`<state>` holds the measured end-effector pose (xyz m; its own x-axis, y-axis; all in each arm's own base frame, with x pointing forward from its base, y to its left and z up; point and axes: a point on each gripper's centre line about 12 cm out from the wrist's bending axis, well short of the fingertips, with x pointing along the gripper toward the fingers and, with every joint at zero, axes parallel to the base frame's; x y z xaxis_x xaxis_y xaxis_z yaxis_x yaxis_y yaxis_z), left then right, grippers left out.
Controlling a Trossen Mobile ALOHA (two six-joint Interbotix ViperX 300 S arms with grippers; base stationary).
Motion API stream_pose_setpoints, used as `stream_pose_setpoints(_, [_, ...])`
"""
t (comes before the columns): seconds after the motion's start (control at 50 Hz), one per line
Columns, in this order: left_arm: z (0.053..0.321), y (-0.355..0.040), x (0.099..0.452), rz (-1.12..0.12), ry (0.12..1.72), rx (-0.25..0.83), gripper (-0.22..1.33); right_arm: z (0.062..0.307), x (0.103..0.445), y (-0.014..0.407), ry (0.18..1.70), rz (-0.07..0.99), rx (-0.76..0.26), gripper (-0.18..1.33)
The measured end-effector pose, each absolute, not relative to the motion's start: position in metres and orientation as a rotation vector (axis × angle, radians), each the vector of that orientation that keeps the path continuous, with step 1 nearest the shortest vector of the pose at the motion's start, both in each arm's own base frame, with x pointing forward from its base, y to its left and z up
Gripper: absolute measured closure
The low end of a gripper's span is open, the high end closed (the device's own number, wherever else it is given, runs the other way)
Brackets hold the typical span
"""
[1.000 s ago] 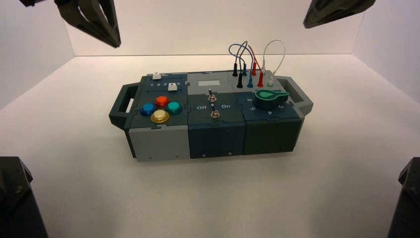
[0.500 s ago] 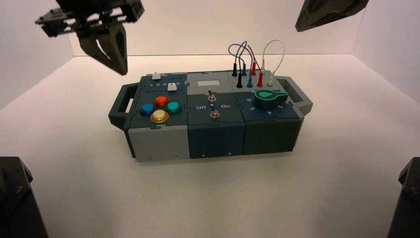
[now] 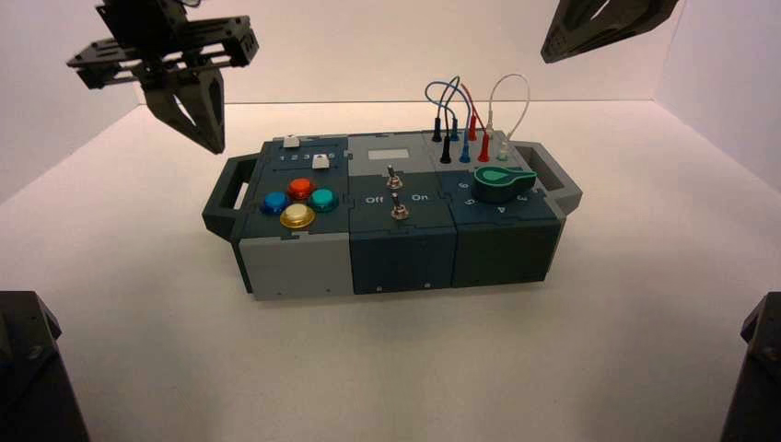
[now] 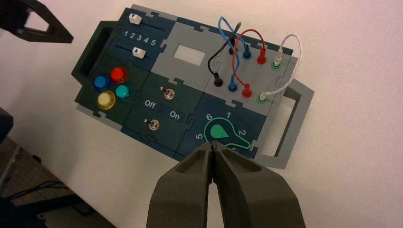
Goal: Flip the top switch on with the right gripper.
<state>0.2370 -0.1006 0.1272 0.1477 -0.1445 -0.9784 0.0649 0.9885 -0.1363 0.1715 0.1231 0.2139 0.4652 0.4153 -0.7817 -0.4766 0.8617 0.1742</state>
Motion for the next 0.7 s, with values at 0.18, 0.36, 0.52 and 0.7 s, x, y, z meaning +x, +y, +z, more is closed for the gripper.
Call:
stream_pose_setpoints(0.18, [0.113,-0.103,0.245,-0.141,1.431,-0.067,1.28,0.214,0.172,0.123,0.935,0.549,-0.074,1.29])
stream_pose_setpoints(0.36, [0.098,-0.106,0.254,-0.128,1.462,-0.060,1.28,0.214,0.172,0.123,0.934,0.549,-0.073,1.29])
stream_pose_setpoints(0.52, [0.087,-0.110,0.264,-0.121,1.483,-0.054,1.28,0.212,0.173,0.125,0.945,0.551,-0.066,1.29])
stream_pose_setpoints(0.7, [0.082,-0.112,0.269,-0.118,1.494,-0.051,1.28,0.210,0.175,0.137,0.974,0.581,-0.078,1.29])
